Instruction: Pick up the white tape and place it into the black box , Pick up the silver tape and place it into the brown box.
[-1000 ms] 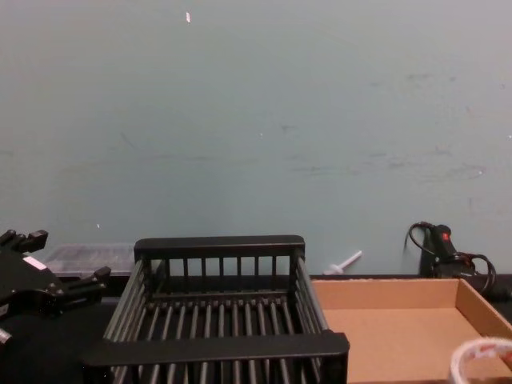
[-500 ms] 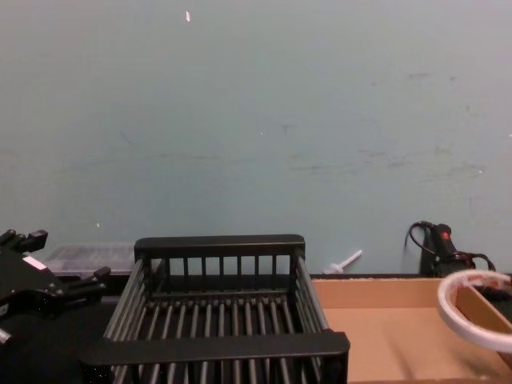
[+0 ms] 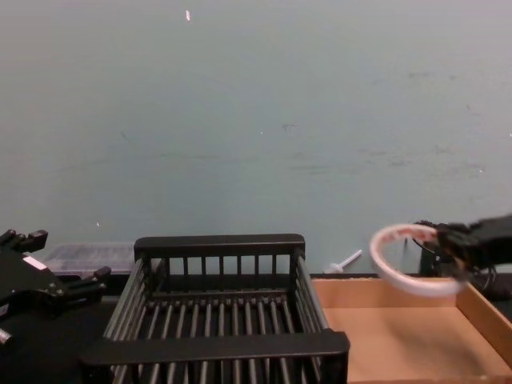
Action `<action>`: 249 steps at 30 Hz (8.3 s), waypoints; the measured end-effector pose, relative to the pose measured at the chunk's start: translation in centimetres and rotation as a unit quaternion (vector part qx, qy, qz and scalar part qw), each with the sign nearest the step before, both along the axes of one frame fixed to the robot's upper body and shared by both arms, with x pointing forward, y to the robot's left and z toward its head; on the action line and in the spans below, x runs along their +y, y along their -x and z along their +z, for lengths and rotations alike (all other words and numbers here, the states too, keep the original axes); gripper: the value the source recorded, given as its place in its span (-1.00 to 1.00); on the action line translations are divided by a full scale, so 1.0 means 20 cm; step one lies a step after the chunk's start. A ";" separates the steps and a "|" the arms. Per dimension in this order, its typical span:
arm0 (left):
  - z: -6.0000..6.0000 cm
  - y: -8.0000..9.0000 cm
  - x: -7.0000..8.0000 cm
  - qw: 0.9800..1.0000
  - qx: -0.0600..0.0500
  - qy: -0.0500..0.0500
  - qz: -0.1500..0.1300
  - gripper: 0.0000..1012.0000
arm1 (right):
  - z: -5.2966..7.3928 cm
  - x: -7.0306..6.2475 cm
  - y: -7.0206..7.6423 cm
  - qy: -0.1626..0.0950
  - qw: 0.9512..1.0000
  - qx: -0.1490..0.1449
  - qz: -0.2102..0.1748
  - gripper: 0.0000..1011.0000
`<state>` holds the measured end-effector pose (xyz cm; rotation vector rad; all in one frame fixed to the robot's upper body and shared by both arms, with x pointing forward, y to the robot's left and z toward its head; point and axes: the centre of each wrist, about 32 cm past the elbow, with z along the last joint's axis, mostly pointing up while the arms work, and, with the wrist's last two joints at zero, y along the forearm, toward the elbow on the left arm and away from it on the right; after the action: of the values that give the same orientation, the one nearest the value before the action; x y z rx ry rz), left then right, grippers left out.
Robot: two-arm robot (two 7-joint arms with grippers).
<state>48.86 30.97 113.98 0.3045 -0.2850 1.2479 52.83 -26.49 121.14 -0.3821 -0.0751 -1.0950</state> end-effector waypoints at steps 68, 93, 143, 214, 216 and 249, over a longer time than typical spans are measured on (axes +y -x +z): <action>0.00 0.00 0.00 1.000 0.000 0.000 0.000 0.98 | -0.13 0.62 -0.36 -0.004 0.993 -0.022 0.117 -0.07; 0.00 0.00 0.00 1.000 0.000 0.000 0.000 0.98 | -0.12 0.58 -0.35 -0.009 0.993 -0.023 0.113 0.98; 0.00 0.00 0.00 1.000 0.000 0.000 0.000 0.98 | -0.14 0.06 0.39 -0.029 0.994 0.069 0.079 0.98; 0.00 0.00 0.00 1.000 0.000 0.000 0.000 0.98 | -0.21 0.23 0.40 0.032 0.970 0.188 0.152 0.98; 0.00 0.00 0.00 1.000 0.000 0.000 0.000 0.98 | -0.21 0.23 0.40 0.032 0.970 0.188 0.152 0.98; 0.00 0.00 0.00 1.000 0.000 0.000 0.000 0.98 | -0.20 0.23 0.40 0.030 0.970 0.187 0.152 -0.70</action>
<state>48.86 30.97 113.98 0.3045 -0.2850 1.2479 44.85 -21.85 117.04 -0.6063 0.1642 -0.7058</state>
